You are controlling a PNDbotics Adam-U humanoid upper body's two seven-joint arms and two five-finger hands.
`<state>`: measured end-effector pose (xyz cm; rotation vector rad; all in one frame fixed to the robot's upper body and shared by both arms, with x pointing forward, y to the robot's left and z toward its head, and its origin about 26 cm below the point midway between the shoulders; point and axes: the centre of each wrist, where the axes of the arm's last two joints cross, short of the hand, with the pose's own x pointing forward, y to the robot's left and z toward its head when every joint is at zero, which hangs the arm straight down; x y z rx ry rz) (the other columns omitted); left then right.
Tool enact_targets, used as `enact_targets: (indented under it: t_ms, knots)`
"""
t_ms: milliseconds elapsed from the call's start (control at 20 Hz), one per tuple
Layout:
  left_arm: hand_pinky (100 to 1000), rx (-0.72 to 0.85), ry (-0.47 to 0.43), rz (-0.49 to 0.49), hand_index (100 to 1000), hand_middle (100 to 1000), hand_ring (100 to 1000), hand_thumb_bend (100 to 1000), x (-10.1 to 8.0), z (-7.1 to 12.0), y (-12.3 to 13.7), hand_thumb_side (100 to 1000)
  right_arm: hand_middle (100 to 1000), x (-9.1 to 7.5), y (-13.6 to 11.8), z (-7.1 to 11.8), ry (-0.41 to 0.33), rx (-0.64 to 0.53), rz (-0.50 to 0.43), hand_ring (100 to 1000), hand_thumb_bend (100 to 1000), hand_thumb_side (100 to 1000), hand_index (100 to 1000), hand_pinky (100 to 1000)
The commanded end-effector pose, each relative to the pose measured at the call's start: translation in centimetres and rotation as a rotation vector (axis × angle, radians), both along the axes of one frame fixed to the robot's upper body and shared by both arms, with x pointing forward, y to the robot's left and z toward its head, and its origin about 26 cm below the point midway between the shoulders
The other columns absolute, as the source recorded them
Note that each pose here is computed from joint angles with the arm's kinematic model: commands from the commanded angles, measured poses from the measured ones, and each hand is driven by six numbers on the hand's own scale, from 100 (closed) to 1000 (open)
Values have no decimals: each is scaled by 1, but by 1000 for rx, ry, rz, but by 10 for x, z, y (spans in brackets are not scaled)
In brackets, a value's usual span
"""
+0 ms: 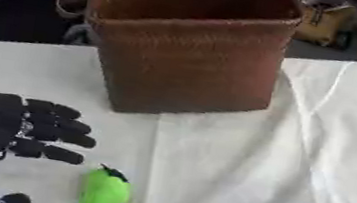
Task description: Pick up objects on the table and place them in the box.
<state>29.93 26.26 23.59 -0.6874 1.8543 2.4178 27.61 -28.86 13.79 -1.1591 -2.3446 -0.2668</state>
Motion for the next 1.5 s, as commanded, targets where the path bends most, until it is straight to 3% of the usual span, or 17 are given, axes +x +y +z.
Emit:
enact_targets:
  t_ms: [50, 150, 550, 650, 750, 950, 1250, 1450, 1500]
  knots:
    - [1000, 61, -15, -17, 1000, 1000, 1000, 289, -2, 8, -2, 986, 739, 0, 0, 7, -20, -11, 15, 609, 100, 1000, 725, 685]
    - [1000, 40, -8, 11, 1000, 1000, 1000, 318, -1, 7, -5, 1000, 739, 0, 1, 7, -19, -11, 18, 609, 100, 1000, 720, 686]
    - [1000, -17, 52, 16, 1000, 1000, 1000, 243, 0, 7, -23, 998, 738, 0, 2, 6, -21, -8, 22, 610, 100, 1000, 714, 687]
    - [1000, -28, 79, 16, 1000, 998, 1000, 120, 0, 4, -26, 967, 739, 1, 3, 7, -20, -9, 26, 610, 100, 1000, 714, 687]
    - [1000, -37, 100, 23, 1000, 997, 1000, 150, 0, 3, -27, 995, 739, 1, 4, 7, -19, -9, 27, 610, 100, 1000, 714, 687]
    - [1000, -57, 133, 34, 1000, 979, 1000, 100, 1, 4, -32, 1000, 739, 1, 5, 7, -18, -8, 30, 611, 100, 1000, 713, 688]
    - [1000, 0, 181, 64, 1000, 991, 1000, 100, 1, 4, -35, 945, 739, 2, 4, 8, -17, -6, 37, 612, 100, 1000, 713, 688]
    - [1000, -3, 184, 76, 1000, 993, 1000, 100, 1, 6, -34, 961, 739, 2, 4, 8, -17, -6, 40, 612, 100, 1000, 712, 689]
    - [1000, -2, 183, 81, 1000, 1000, 1000, 100, 1, 6, -34, 1000, 739, 2, 4, 8, -16, -6, 41, 612, 100, 1000, 710, 689]
